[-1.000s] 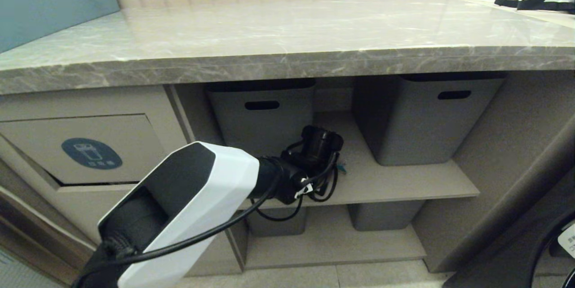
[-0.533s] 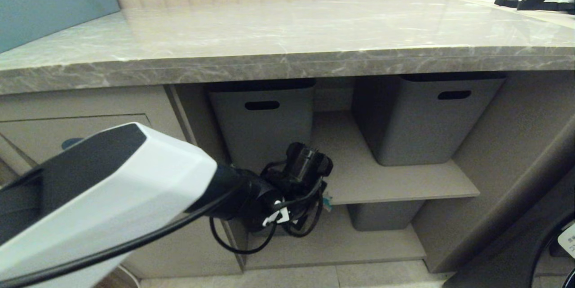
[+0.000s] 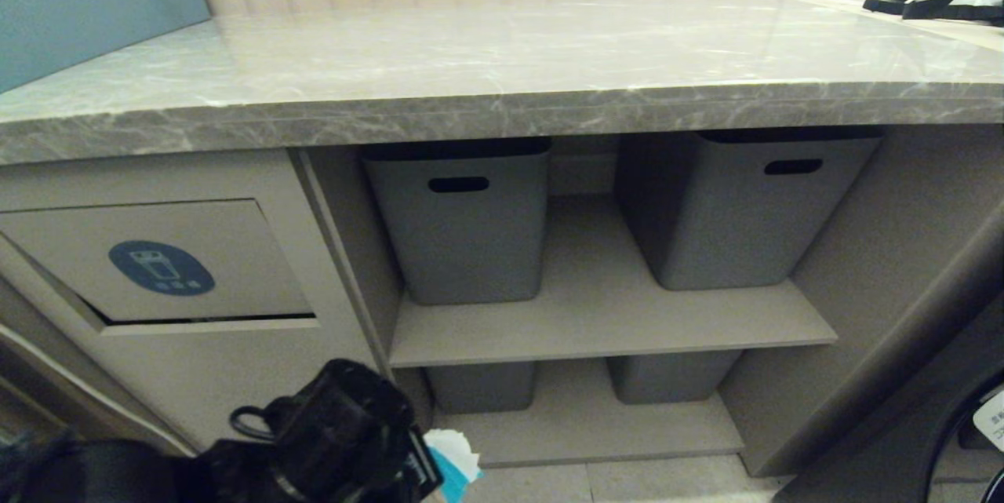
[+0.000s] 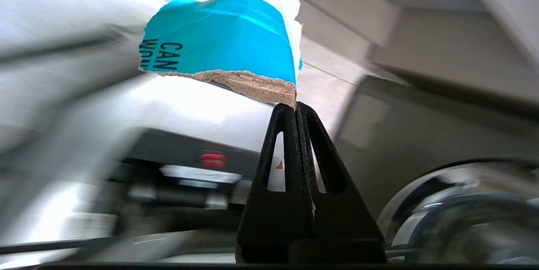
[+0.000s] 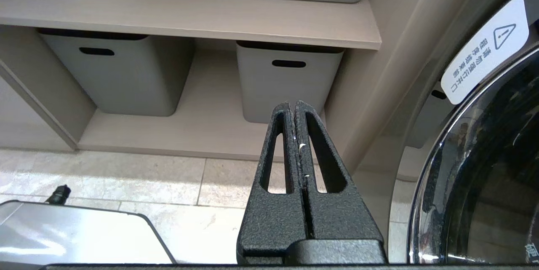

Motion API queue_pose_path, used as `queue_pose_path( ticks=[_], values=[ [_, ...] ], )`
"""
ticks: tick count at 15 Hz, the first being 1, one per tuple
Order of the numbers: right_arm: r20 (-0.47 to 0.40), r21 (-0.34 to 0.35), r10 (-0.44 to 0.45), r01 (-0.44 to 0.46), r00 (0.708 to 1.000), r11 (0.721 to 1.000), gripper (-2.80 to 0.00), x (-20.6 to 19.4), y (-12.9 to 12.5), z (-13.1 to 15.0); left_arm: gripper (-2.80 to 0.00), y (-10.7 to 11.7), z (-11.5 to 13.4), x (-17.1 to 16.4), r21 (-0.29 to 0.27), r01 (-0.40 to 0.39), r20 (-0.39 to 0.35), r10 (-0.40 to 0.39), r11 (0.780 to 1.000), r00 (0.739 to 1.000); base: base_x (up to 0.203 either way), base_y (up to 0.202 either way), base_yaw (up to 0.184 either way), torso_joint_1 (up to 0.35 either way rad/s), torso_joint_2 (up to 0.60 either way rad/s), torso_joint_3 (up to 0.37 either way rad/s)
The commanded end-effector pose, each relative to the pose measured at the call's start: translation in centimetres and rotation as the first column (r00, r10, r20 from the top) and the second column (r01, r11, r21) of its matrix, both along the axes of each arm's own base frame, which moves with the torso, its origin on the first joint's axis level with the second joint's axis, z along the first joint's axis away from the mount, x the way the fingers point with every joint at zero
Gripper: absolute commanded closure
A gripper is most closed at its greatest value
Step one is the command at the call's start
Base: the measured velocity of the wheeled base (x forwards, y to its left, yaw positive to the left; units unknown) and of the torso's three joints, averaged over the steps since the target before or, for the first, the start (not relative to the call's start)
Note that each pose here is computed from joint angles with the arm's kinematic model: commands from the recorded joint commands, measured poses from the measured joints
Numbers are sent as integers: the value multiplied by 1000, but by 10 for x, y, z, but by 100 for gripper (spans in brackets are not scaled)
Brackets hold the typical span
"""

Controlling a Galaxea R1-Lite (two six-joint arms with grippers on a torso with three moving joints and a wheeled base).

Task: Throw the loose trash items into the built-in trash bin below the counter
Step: Put the garbage in the trash can

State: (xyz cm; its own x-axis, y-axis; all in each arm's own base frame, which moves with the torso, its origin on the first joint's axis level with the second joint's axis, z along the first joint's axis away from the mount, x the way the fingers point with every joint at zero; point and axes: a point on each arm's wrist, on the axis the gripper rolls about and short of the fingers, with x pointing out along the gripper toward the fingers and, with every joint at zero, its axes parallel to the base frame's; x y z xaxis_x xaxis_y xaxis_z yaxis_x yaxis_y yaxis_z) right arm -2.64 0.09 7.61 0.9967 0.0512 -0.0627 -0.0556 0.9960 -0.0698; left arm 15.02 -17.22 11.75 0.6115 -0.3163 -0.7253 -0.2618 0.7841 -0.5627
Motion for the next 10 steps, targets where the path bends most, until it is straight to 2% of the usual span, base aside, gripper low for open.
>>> queue_pose_path(
  ticks=[1,3,6,8,10],
  values=[
    [1,-1,1,-1,1000,1000,0,0,0,0,0,42,15,-24,-17,-5,92,6,1000,996,0,0,0,0,0,0],
    [0,-1,1,-1,1000,1000,0,0,0,0,0,84,14,-20,56,-107,163,97,993,982,0,0,0,0,0,0],
    [0,-1,1,-1,1000,1000,0,0,0,0,0,149,13,-13,96,-287,238,258,953,936,0,0,0,0,0,0],
    [0,-1,1,-1,1000,1000,0,0,0,0,0,189,14,-20,111,-342,310,294,933,904,0,0,0,0,0,0],
    [0,-1,1,-1,1000,1000,0,0,0,0,0,221,13,-32,139,-350,426,264,926,866,0,0,0,0,0,0]
  ],
)
